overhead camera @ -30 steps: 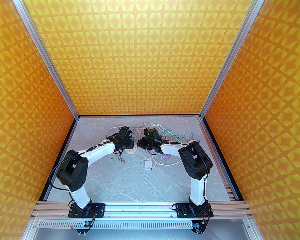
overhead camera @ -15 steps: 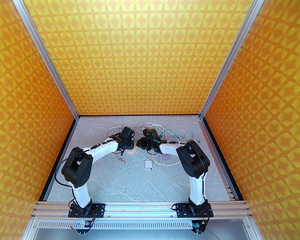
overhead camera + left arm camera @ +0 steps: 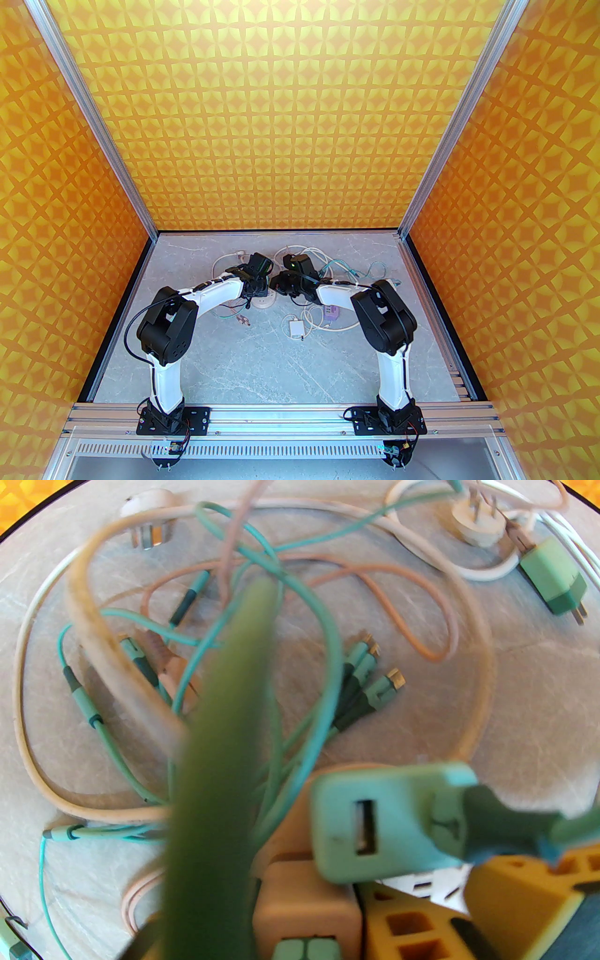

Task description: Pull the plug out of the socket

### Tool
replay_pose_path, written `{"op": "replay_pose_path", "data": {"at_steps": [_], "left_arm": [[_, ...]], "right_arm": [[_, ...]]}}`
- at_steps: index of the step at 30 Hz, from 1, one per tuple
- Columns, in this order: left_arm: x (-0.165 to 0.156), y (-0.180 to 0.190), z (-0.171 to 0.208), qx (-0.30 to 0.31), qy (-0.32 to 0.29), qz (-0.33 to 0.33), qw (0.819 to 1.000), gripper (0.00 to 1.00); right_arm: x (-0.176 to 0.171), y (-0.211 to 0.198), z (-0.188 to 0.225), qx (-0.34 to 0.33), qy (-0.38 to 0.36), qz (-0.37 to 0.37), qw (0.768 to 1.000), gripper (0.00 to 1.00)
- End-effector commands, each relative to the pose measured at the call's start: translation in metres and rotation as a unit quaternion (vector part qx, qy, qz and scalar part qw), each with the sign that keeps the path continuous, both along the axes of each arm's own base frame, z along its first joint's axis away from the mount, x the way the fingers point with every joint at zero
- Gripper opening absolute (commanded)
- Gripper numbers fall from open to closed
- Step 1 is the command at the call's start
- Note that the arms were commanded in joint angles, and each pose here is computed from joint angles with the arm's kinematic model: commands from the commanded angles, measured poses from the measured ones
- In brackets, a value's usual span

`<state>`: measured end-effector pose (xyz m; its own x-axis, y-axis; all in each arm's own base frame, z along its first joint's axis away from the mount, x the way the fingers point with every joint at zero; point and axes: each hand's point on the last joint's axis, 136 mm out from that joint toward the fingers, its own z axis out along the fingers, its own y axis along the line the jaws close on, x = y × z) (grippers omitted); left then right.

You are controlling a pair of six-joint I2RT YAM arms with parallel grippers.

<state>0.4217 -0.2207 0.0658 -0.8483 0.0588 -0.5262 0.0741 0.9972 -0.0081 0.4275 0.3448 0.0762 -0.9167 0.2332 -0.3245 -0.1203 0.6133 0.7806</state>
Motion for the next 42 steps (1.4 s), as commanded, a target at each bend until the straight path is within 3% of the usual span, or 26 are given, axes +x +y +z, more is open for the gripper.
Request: {"op": "replay_pose_path", "data": {"at_steps": [1, 6, 19, 23, 33, 39, 42], "left_arm": [[0.0, 0.002, -0.004, 0.013, 0.004, 0.001, 1.0, 0.24], [0.0, 0.002, -0.002, 0.01, 0.0, 0.002, 1.0, 0.23], [-0.002, 0.001, -0.008, 0.01, 0.007, 0.007, 1.0, 0.23], [-0.003, 0.003, -0.004, 0.008, 0.004, 0.008, 1.0, 0.23], [-0.004, 0.008, 0.016, -0.011, -0.001, 0.024, 1.0, 0.19], [-0.002, 0.007, 0.029, -0.038, -0.005, 0.028, 0.999, 0.16], [-0.002, 0.0, 0.035, -0.017, -0.012, 0.006, 1.0, 0.13]], "right_arm": [[-0.008, 0.013, -0.023, -0.004, 0.04, 0.013, 0.999, 0.0], [-0.016, 0.008, -0.045, -0.016, 0.066, -0.001, 0.998, 0.0], [-0.036, 0.01, -0.028, -0.007, 0.067, 0.007, 0.998, 0.0], [-0.042, 0.013, -0.044, -0.046, 0.081, 0.012, 0.996, 0.0], [-0.052, -0.025, -0.092, -0.153, 0.113, -0.026, 0.981, 0.0], [-0.056, -0.029, -0.101, -0.162, 0.12, -0.028, 0.979, 0.0], [-0.057, -0.029, -0.105, -0.164, 0.124, -0.028, 0.978, 0.0]]}}
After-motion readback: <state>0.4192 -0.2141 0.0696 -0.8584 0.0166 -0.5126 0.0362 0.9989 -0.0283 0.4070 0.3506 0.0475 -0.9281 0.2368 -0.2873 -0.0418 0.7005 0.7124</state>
